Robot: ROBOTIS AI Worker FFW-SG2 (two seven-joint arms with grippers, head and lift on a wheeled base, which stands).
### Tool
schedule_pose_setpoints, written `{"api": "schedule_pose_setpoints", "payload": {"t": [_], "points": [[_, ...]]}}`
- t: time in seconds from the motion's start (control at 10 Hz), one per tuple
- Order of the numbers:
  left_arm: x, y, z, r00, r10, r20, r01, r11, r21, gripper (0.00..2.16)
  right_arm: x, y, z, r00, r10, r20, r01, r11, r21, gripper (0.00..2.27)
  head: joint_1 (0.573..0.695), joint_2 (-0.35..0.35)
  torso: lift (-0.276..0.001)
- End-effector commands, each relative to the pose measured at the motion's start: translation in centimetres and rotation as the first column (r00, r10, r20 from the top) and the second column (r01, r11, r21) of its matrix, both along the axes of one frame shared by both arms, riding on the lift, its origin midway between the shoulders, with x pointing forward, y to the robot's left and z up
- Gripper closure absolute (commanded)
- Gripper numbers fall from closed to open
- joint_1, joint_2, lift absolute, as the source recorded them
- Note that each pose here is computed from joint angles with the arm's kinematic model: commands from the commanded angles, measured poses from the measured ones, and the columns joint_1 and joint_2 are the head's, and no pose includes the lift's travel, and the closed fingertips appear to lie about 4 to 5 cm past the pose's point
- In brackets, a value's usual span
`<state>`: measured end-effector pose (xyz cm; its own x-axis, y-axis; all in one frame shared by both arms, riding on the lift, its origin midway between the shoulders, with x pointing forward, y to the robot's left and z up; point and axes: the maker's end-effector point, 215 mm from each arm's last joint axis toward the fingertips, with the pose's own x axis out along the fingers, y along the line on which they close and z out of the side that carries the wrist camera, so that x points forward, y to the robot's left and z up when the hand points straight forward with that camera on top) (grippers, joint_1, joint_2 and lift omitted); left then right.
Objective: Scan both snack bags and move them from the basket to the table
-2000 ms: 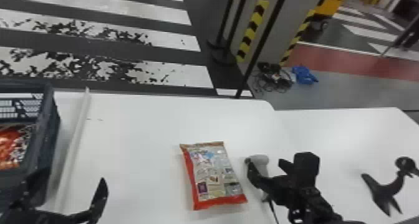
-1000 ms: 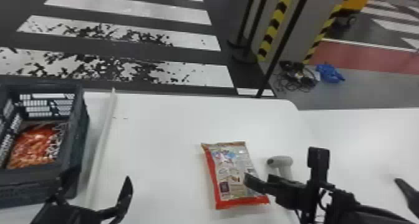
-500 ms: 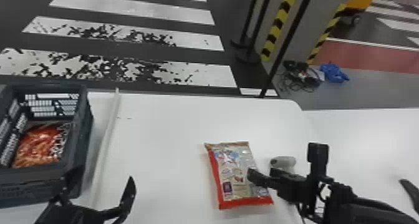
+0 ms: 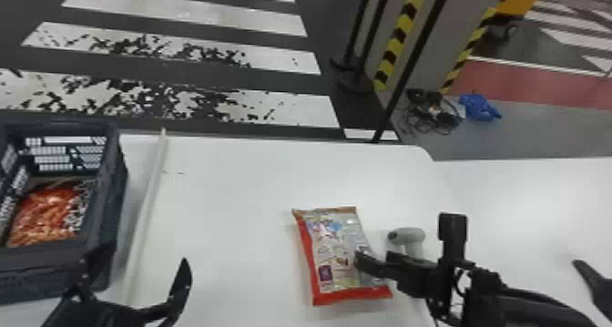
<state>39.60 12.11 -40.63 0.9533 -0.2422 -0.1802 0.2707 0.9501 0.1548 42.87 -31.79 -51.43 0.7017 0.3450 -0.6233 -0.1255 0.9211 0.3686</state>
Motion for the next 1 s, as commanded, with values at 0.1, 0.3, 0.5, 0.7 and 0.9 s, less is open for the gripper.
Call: {"api": "schedule_pose_setpoints", "payload": {"t": [0.1, 0.3, 0.5, 0.7, 0.9], "points": [[0.1, 0.2, -0.3, 1.000, 0.003, -0.006, -0.003, 1.000, 0.007, 0.07, -1.3, 1.4, -1.1, 0.998, 0.023, -0.058, -0.019, 0.998, 0.064, 0.27, 0.695, -0.260, -0.098], [0.1, 0.1, -0.4, 1.000, 0.004, -0.008, -0.004, 1.000, 0.005, 0.07, -1.7, 1.8, -1.9, 0.995, 0.032, -0.091, -0.024, 0.995, 0.092, 1.69, 0.695, -0.245, -0.098], [-0.1, -0.4, -0.5, 1.000, -0.001, -0.010, 0.001, 1.000, 0.005, 0.07, -1.4, 1.3, -1.2, 0.998, 0.021, -0.065, -0.015, 0.995, 0.094, 2.25, 0.695, -0.247, -0.098], [-0.2, -0.4, -0.4, 1.000, 0.004, -0.007, -0.004, 1.000, 0.007, 0.07, -1.2, 1.2, -0.3, 0.999, 0.024, -0.034, -0.021, 0.996, 0.083, 2.25, 0.695, -0.257, -0.098], [-0.2, -0.6, -0.3, 1.000, 0.007, -0.002, -0.007, 1.000, 0.008, 0.07, -0.9, 1.5, 1.6, 1.000, 0.025, 0.012, -0.026, 0.994, 0.106, 2.25, 0.695, -0.259, -0.098]]}}
